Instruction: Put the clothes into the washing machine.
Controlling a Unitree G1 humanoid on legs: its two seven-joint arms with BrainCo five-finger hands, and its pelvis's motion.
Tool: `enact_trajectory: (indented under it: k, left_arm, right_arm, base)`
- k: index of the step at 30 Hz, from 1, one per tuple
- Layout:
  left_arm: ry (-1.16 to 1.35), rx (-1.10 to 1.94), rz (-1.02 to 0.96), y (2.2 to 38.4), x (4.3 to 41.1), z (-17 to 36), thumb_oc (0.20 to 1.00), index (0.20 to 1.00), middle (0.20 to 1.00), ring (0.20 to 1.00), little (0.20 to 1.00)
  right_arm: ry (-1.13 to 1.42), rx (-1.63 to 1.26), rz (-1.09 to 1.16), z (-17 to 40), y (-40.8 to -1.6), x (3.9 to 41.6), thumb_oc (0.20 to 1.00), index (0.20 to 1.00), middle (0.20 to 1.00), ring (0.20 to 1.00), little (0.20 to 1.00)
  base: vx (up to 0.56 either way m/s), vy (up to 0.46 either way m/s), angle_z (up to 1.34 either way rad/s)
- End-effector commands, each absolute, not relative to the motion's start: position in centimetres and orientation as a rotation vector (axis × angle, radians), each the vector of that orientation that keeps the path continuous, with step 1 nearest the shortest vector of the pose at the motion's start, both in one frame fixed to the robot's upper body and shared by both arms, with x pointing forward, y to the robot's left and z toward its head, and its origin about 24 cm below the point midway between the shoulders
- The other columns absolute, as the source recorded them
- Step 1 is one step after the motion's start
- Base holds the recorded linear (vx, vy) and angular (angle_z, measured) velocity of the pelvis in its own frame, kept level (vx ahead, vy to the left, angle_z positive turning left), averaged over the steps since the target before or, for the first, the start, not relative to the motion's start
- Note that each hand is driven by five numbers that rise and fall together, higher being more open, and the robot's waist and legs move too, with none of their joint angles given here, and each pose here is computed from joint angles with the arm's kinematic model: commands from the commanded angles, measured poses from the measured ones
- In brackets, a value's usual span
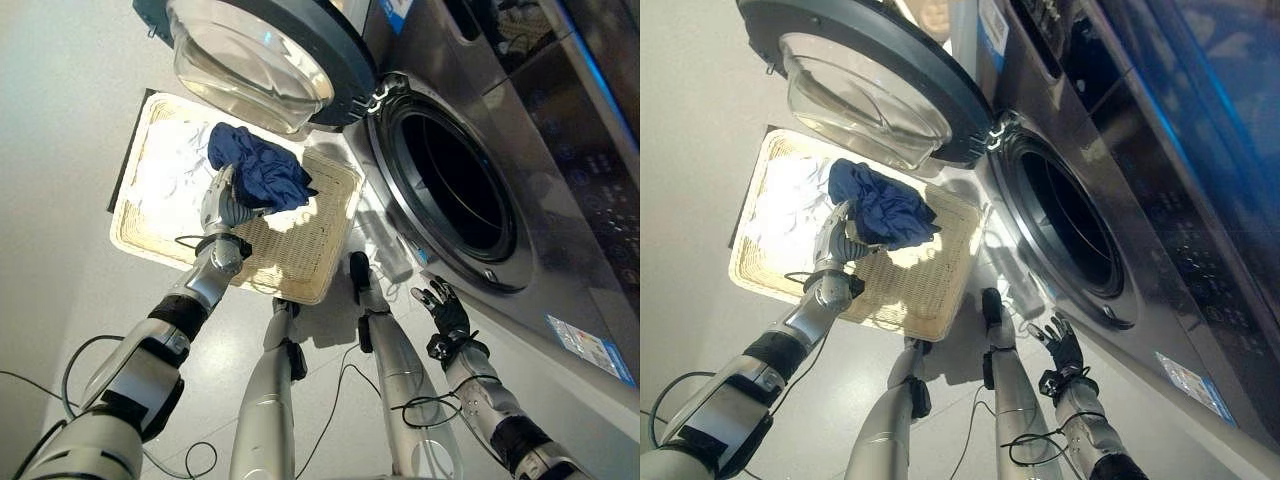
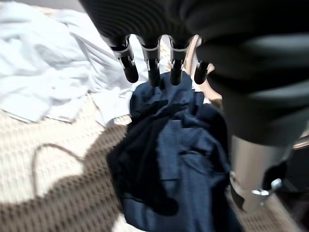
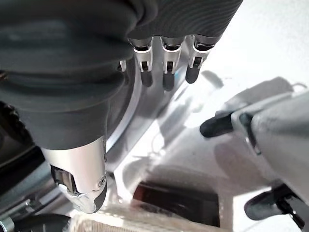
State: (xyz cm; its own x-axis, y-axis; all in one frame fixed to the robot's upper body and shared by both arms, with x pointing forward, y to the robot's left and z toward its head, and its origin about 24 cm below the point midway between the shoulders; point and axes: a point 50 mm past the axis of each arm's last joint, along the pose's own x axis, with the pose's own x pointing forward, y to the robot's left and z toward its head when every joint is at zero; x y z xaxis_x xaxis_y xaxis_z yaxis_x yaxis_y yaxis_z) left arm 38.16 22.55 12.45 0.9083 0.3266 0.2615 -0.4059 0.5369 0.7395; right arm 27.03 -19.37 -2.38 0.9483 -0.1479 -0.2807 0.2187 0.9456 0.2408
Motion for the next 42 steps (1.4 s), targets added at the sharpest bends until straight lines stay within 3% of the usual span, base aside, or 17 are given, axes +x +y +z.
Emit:
enact_trajectory:
  k: [1, 15, 23, 27, 29, 36, 42]
  left_arm:
    - [-0.157, 1.041, 0.6, 24.7, 38.5, 15.4, 1.0, 1.0, 1.0, 1.0, 1.0]
    - [-0.023, 1.471, 0.95, 28.9, 38.4, 19.0, 1.0, 1.0, 1.0, 1.0, 1.0]
    - [0.056, 1.476, 0.929, 28.9, 39.0, 20.6, 1.0, 1.0, 1.0, 1.0, 1.0]
    - [0.215, 1.444, 0.741, 28.1, 39.8, 19.6, 1.0, 1.0, 1.0, 1.0, 1.0]
    - [0.249, 1.287, 0.689, 27.9, 39.9, 18.7, 0.222, 0.222, 0.222, 0.222, 0.222]
    - [0.115, 0.906, 0.625, 27.0, 40.3, 18.5, 0.2, 0.2, 0.2, 0.2, 0.2]
    - [-0.093, 0.813, 0.598, 25.5, 40.4, 19.3, 0.2, 0.2, 0.2, 0.2, 0.2]
  right_arm:
    - [0.268, 0.264, -0.18, -3.0, -19.4, 25.7, 1.0, 1.0, 1.0, 1.0, 1.0]
    - [0.247, 0.286, -0.069, -2.4, -18.0, 26.3, 1.0, 1.0, 1.0, 1.0, 1.0]
    - [0.221, 0.315, -0.039, -1.7, -17.0, 27.2, 1.0, 1.0, 1.0, 1.0, 1.0]
    - [0.201, 0.329, -0.021, -0.6, -16.1, 27.8, 1.0, 1.0, 1.0, 1.0, 1.0]
    - [0.194, 0.329, -0.011, -0.3, -15.7, 27.9, 1.0, 1.0, 1.0, 1.0, 1.0]
    - [0.18, 0.332, 0.003, 0.1, -15.4, 27.5, 1.0, 1.0, 1.0, 1.0, 1.0]
    - [0.126, 0.348, 0.001, 0.6, -15.6, 26.9, 1.0, 1.0, 1.0, 1.0, 1.0]
  base:
    - [0.04, 0.022, 0.0]
    - [0.03, -0.008, -0.11]
    - [0.02, -0.007, -0.06]
    - [0.01, -0.004, 0.0]
    - [0.0, 0.0, 0.0]
    - [0.0, -0.006, 0.0]
    - [-0.01, -0.051, 0.11]
